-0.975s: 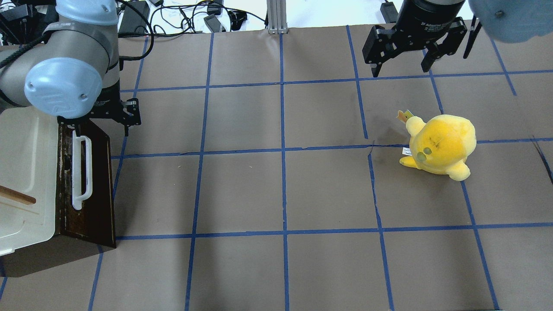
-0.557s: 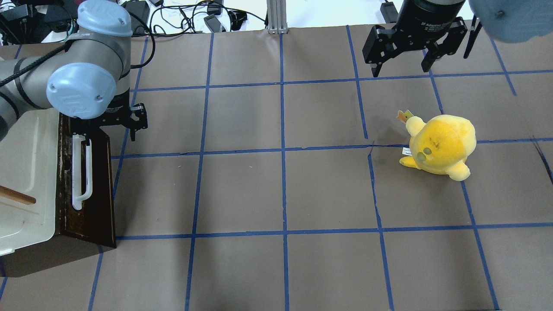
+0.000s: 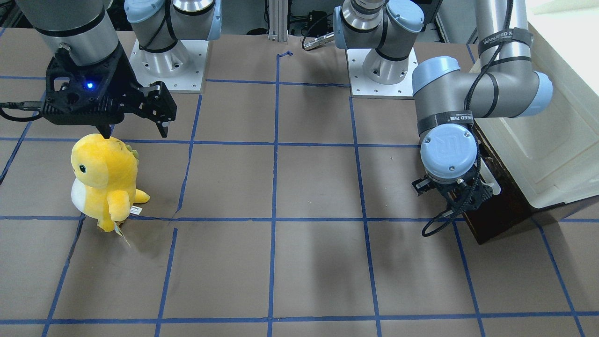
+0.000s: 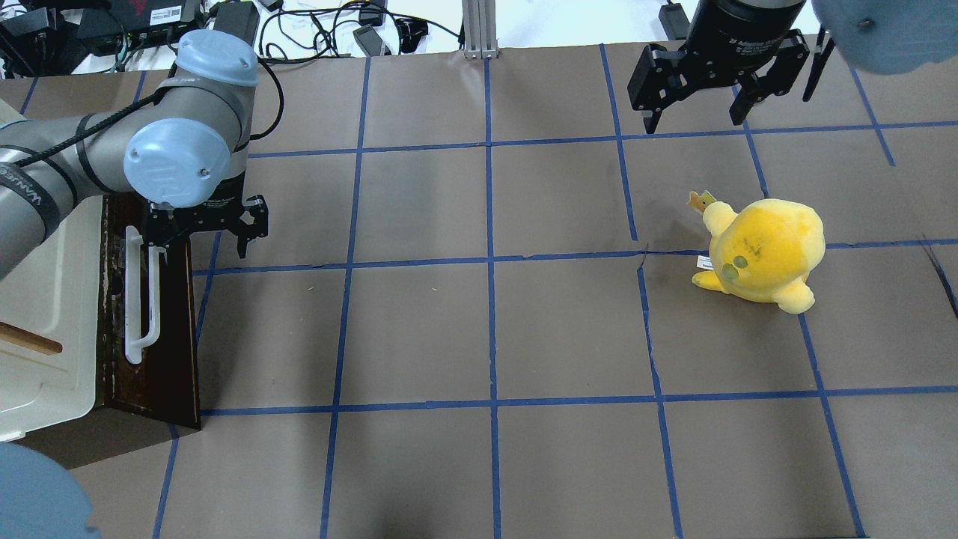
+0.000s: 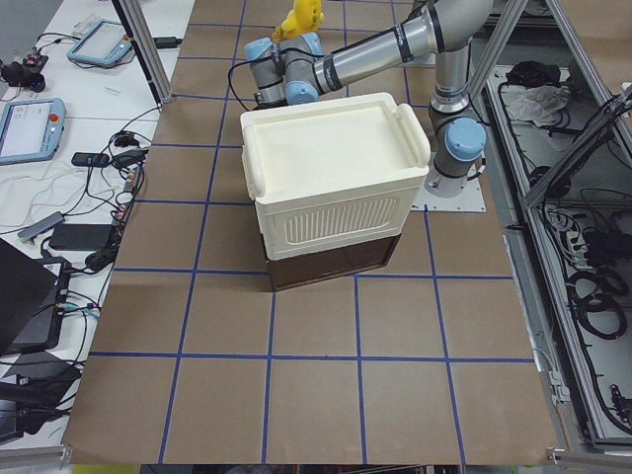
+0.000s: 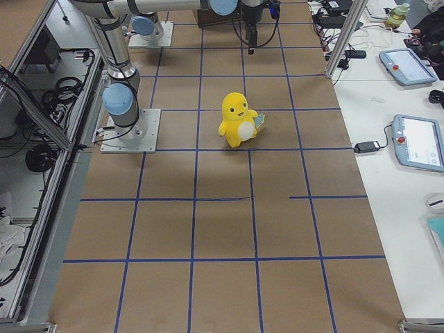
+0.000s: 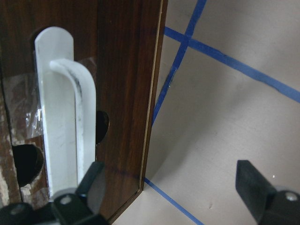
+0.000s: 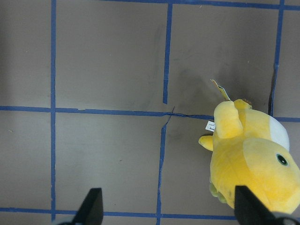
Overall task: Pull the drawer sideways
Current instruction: 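Move the left gripper down toward the white drawer handle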
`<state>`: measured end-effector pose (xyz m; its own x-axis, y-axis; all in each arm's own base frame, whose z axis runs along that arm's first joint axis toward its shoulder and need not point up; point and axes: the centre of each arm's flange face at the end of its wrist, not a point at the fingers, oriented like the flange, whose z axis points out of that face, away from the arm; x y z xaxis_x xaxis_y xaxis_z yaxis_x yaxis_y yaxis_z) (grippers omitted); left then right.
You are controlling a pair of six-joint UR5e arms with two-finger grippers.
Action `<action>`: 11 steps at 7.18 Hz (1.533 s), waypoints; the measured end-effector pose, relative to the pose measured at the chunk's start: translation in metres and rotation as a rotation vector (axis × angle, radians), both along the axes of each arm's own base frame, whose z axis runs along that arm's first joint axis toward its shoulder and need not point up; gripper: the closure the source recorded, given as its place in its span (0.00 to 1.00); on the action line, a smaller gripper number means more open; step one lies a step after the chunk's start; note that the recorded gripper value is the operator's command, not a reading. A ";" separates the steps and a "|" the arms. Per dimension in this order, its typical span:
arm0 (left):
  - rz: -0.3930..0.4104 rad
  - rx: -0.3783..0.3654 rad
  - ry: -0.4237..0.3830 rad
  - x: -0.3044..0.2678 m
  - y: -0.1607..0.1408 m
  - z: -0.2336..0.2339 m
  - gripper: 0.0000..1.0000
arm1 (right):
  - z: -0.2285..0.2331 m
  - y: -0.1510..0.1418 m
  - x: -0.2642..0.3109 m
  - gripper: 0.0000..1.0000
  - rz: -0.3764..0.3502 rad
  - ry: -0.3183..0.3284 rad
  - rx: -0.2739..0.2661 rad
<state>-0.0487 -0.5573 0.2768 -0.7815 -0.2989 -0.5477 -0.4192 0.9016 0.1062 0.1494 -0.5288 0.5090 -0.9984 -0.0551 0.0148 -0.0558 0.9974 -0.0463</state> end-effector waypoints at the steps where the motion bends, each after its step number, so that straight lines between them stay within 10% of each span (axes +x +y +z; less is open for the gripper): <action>1: -0.072 0.052 -0.020 0.003 -0.003 -0.008 0.00 | 0.000 0.000 0.000 0.00 0.000 0.000 0.000; 6: -0.212 0.117 -0.043 -0.014 -0.001 -0.006 0.00 | 0.000 0.000 0.000 0.00 0.000 0.001 0.000; 11: -0.099 0.092 -0.153 -0.005 0.007 -0.013 0.12 | 0.000 0.000 0.000 0.00 -0.001 0.000 0.000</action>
